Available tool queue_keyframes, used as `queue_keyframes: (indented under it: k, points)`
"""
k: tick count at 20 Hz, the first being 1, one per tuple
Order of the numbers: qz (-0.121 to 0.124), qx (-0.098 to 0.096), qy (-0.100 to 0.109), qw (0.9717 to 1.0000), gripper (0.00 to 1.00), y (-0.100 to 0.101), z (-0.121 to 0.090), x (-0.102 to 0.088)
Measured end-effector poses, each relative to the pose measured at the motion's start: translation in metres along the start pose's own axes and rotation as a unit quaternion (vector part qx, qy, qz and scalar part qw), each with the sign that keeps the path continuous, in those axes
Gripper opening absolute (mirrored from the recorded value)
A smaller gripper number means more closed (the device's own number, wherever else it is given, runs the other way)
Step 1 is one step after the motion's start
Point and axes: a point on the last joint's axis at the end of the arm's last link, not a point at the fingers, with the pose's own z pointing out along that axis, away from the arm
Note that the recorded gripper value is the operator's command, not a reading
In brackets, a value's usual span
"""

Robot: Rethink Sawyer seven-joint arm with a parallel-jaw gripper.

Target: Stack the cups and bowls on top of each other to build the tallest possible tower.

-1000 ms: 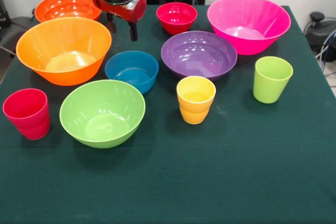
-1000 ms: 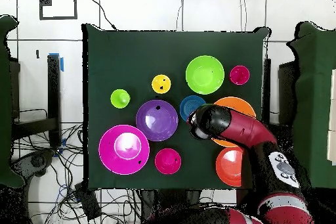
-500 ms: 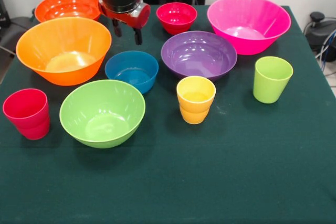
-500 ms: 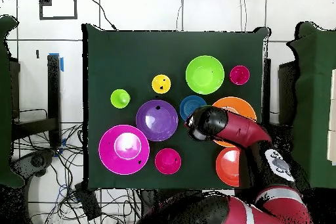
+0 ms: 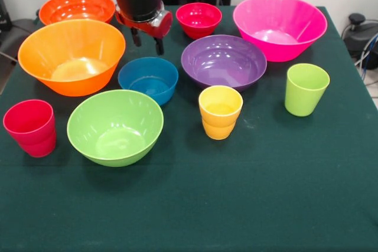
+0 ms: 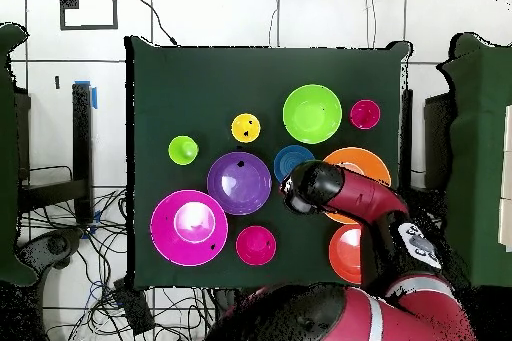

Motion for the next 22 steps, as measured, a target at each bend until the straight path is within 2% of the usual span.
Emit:
queue_keyframes:
  k: [4, 10, 15, 22]
  points:
    - [0.003, -0.001, -0.001, 1.0, 1.0, 0.004, 0.002, -0.004]
    - [0.03, -0.006, 0.003, 0.9995, 1.0, 0.017, 0.005, -0.005]
    - [0.041, -0.003, 0.001, 0.9992, 1.0, 0.028, 0.003, -0.003]
    - [0.052, 0.0, -0.004, 0.9987, 1.0, 0.031, -0.001, -0.005]
